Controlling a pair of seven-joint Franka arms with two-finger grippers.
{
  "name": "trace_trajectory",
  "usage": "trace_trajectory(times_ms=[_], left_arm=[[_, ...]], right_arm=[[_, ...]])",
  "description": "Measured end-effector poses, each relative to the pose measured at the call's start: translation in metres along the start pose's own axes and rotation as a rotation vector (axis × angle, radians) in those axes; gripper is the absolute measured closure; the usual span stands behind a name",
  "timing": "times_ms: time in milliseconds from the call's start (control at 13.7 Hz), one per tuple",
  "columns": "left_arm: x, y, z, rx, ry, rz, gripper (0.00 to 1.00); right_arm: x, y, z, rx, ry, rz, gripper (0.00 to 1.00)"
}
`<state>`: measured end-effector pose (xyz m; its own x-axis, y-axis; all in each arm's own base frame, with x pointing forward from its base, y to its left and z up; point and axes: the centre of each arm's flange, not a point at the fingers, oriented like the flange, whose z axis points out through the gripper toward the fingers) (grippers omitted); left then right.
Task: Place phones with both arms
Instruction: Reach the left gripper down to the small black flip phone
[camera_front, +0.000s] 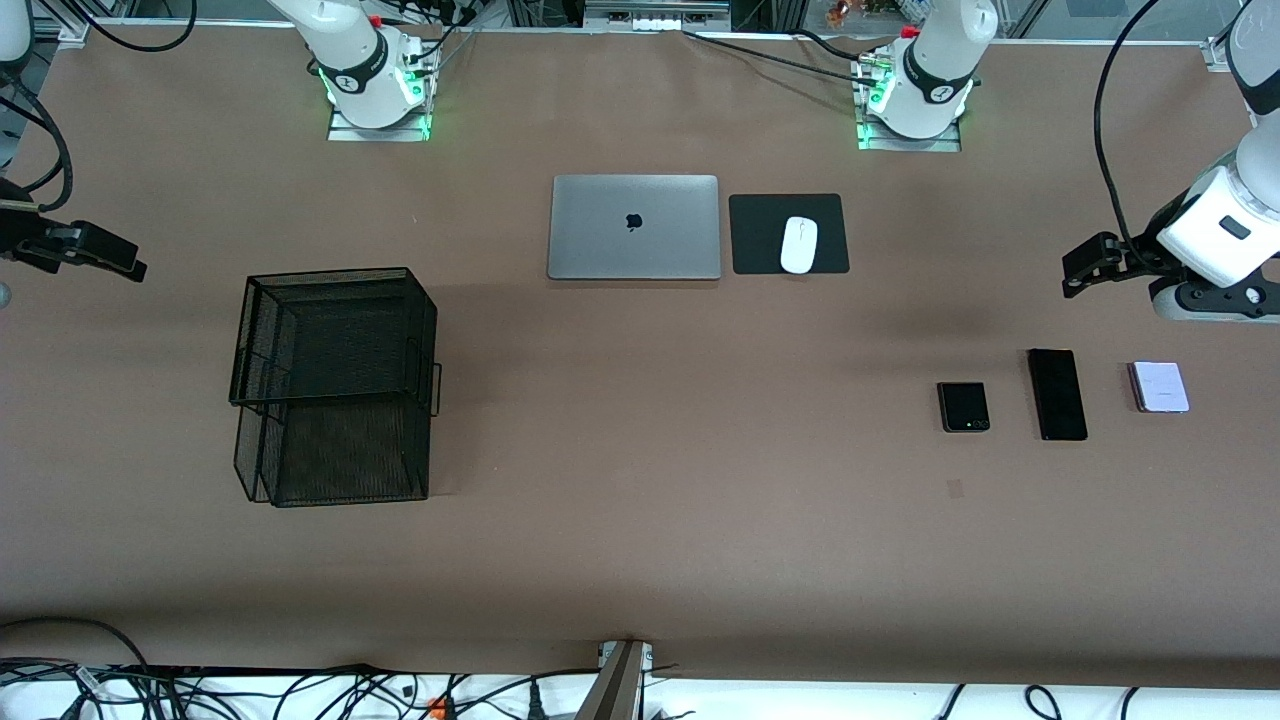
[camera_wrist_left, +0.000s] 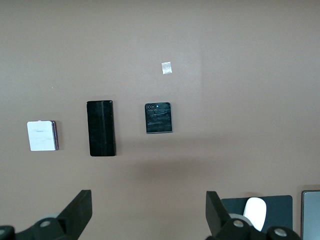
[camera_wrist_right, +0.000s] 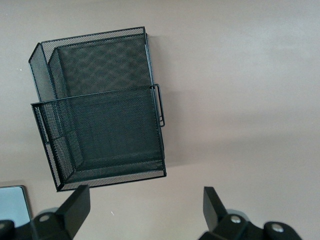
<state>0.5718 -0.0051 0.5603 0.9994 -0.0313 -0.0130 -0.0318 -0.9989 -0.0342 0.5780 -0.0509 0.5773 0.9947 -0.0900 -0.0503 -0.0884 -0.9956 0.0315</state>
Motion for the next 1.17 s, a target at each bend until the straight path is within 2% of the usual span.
trace_trajectory(times_ms=[439,585,878,1171], left_arm=[[-0.001,0.000,0.000,-0.003,-0.007,0.000,0.00],[-0.005,-0.001,0.007,-0.004,-0.060,-0.003,0.00],[0.003,-0.001,0.020,-0.004,-0.092,-0.003,0.00],[0.032,0.000,0.085,-0.004,-0.184,-0.001,0.00]], right_arm=[[0.000,0.000,0.000,0.000,0.000,0.000,0.00],[0.000,0.000,0.000,0.000,0.000,0.000,0.00],[0.000,0.000,0.000,0.000,0.000,0.000,0.00],[0.000,0.000,0.000,0.000,0.001,0.000,0.00]])
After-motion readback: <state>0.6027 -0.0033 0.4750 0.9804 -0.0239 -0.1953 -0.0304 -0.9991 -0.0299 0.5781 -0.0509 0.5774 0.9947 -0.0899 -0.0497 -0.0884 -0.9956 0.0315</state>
